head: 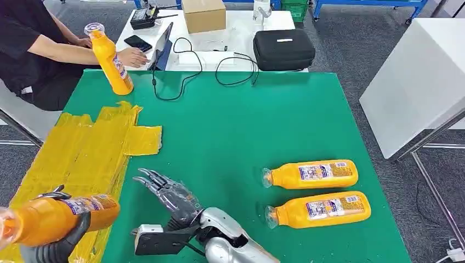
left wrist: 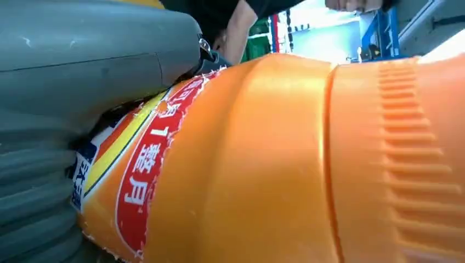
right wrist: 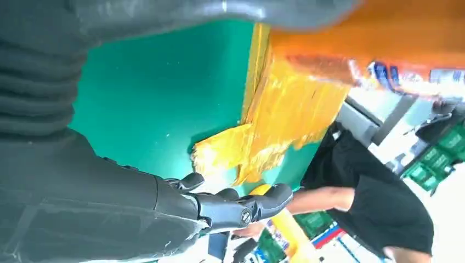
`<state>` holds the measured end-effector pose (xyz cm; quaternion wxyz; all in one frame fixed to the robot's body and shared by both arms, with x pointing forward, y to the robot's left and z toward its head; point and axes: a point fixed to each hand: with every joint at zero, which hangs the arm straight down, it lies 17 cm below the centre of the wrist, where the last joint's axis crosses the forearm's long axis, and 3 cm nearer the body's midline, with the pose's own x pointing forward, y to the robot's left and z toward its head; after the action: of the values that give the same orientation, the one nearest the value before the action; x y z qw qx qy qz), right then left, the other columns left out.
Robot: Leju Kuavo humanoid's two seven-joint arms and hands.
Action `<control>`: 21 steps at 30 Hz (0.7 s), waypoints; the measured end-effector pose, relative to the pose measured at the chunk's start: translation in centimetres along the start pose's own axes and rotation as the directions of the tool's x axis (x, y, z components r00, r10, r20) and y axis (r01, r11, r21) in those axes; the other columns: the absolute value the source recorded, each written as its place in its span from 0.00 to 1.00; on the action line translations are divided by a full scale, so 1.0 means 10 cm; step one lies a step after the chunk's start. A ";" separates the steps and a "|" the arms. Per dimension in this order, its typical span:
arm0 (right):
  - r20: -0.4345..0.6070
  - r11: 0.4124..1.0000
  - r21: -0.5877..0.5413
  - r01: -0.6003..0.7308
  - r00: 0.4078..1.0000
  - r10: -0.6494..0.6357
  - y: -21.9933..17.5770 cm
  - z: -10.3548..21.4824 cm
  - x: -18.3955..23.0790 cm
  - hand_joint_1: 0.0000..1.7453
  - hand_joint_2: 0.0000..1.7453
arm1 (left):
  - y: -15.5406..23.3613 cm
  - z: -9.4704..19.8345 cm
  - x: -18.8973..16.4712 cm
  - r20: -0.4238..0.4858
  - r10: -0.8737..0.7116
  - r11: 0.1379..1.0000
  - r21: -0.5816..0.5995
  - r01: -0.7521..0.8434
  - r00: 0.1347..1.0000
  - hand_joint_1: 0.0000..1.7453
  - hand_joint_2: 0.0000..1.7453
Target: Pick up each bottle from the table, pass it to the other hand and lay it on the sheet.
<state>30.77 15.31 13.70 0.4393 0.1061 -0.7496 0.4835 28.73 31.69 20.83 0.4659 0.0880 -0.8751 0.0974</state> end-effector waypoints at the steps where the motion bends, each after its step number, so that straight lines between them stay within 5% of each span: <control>1: 0.001 1.000 -0.002 0.002 1.000 -0.002 -0.01 0.00 0.01 0.00 0.00 | 0.00 0.00 0.00 -0.001 -0.003 1.000 0.001 0.003 1.000 1.00 1.00; 6: -0.002 1.000 -0.024 0.005 1.000 -0.005 -0.07 0.02 -0.01 0.00 0.00 | 0.06 -0.01 -0.02 0.000 -0.060 0.998 0.017 0.060 0.998 1.00 1.00; 11: -0.010 0.994 -0.112 0.008 1.000 -0.009 -0.47 0.09 -0.11 0.00 0.00 | 0.27 -0.08 -0.02 0.015 -0.372 0.926 0.078 0.370 0.928 1.00 1.00; 14: -0.017 0.985 -0.171 0.014 1.000 -0.017 -0.76 0.18 -0.22 0.00 0.00 | 0.31 -0.10 0.01 0.075 -0.686 0.728 0.100 0.679 0.724 1.00 1.00; 16: -0.019 0.981 -0.194 0.012 1.000 -0.016 -0.89 0.23 -0.27 0.00 0.00 | 0.15 -0.06 -0.05 0.163 -0.850 0.516 0.069 0.854 0.501 1.00 1.00; 19: -0.014 0.979 -0.202 0.023 1.000 -0.027 -0.99 0.26 -0.30 0.00 0.00 | -0.13 0.08 -0.43 0.291 -0.927 0.239 -0.034 0.970 0.238 1.00 1.00; 21: -0.010 0.979 -0.202 0.028 0.999 -0.030 -1.03 0.26 -0.31 0.00 0.00 | -0.23 0.19 -0.72 0.346 -0.925 0.130 -0.108 0.986 0.160 1.00 1.00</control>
<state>37.13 7.14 17.47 0.4597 0.0687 -0.7903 0.3992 31.73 29.44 14.02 0.3381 0.5628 -0.6566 -0.3713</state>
